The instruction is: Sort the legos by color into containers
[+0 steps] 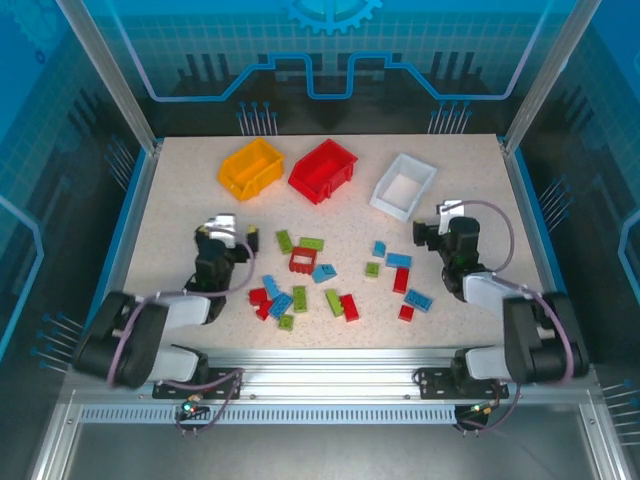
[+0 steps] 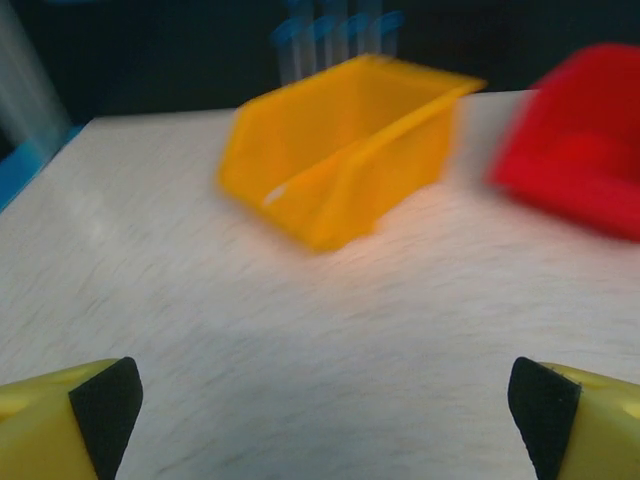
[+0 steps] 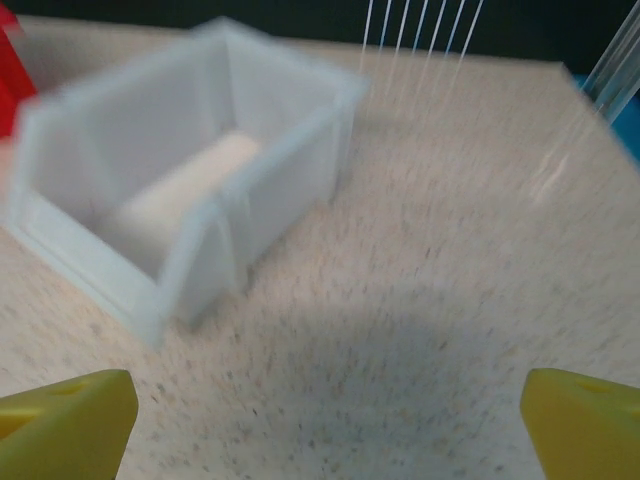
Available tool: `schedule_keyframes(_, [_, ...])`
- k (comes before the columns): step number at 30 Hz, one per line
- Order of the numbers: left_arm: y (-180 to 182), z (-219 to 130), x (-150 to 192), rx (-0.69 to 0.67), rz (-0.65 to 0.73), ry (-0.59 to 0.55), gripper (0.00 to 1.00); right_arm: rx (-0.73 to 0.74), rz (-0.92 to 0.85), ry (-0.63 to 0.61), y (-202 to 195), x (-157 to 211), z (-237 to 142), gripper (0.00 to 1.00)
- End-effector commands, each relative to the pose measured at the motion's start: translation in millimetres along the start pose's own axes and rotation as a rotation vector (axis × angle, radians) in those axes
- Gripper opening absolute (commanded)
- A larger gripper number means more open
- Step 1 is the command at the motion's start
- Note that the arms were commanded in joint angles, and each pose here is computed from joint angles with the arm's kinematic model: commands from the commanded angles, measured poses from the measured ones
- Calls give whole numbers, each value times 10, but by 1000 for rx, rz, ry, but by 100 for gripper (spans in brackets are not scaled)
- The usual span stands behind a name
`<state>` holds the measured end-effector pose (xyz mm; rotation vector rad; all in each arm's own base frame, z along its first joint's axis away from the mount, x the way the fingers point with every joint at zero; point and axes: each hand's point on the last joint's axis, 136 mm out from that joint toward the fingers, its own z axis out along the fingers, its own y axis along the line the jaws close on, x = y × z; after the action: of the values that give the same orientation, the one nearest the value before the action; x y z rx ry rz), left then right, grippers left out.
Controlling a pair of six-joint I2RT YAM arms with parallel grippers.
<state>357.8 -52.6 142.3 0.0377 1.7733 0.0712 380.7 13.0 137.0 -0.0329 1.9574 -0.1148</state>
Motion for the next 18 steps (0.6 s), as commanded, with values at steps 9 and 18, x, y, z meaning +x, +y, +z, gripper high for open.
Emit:
schedule_keyframes(9, [-271, -551, -1401, 32, -311, 177, 99, -115, 520, 13, 11, -1166, -1405, 100])
schedule_keyframes(18, [-57, 565, -1031, 61, -441, 646, 91, -338, 390, 309, 692, -1008, -1194, 89])
